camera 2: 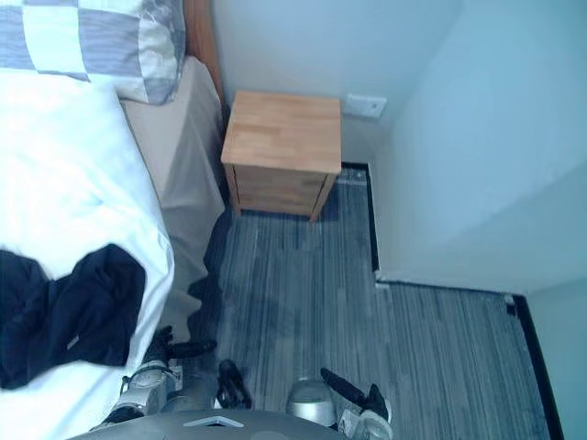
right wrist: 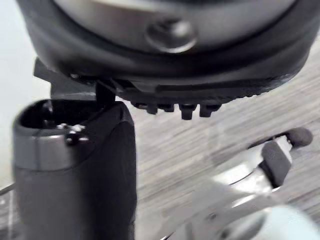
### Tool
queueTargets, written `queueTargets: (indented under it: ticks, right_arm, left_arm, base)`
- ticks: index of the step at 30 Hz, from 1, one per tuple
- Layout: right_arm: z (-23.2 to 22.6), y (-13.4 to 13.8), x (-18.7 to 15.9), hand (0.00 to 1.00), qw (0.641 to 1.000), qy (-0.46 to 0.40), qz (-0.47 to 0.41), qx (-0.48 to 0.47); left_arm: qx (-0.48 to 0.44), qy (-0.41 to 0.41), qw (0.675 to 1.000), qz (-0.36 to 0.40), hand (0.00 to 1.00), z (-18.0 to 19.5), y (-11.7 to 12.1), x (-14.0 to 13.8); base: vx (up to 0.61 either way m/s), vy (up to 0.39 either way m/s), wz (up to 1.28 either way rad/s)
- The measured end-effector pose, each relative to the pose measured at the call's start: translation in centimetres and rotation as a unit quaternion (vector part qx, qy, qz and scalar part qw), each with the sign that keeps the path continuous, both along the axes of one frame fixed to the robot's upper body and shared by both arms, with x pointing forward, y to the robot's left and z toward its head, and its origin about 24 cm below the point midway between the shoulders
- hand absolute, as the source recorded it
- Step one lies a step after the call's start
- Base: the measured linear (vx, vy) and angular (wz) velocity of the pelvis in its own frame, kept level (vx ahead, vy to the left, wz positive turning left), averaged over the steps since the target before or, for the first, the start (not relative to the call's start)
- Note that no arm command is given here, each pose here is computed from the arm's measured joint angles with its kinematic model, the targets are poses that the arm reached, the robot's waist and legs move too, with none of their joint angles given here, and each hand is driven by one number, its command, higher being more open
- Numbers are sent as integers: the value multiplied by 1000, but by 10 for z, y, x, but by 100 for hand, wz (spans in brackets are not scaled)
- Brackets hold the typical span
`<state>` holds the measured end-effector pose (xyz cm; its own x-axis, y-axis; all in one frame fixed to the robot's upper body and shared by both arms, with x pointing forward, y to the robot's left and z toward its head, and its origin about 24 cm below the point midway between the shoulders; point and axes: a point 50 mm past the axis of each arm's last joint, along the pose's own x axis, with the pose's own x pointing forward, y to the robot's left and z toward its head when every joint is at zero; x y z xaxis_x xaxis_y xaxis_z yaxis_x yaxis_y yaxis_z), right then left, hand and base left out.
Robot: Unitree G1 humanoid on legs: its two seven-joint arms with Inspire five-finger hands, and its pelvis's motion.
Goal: Tidy up the quilt and then pick up the clothes from the bed and put them into the laundry hamper
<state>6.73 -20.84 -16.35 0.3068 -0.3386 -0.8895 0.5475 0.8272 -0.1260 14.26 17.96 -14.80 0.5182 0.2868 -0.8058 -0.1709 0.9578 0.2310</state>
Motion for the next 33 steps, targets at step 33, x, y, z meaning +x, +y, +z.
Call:
queueTargets:
  ticks: [33]
  right_arm:
    - [-3, -16, -52, 100, 961, 24, -275, 30]
  left_arm:
    - [-26, 47, 982, 182, 100, -13, 26, -57]
  base:
    - [193, -223, 120]
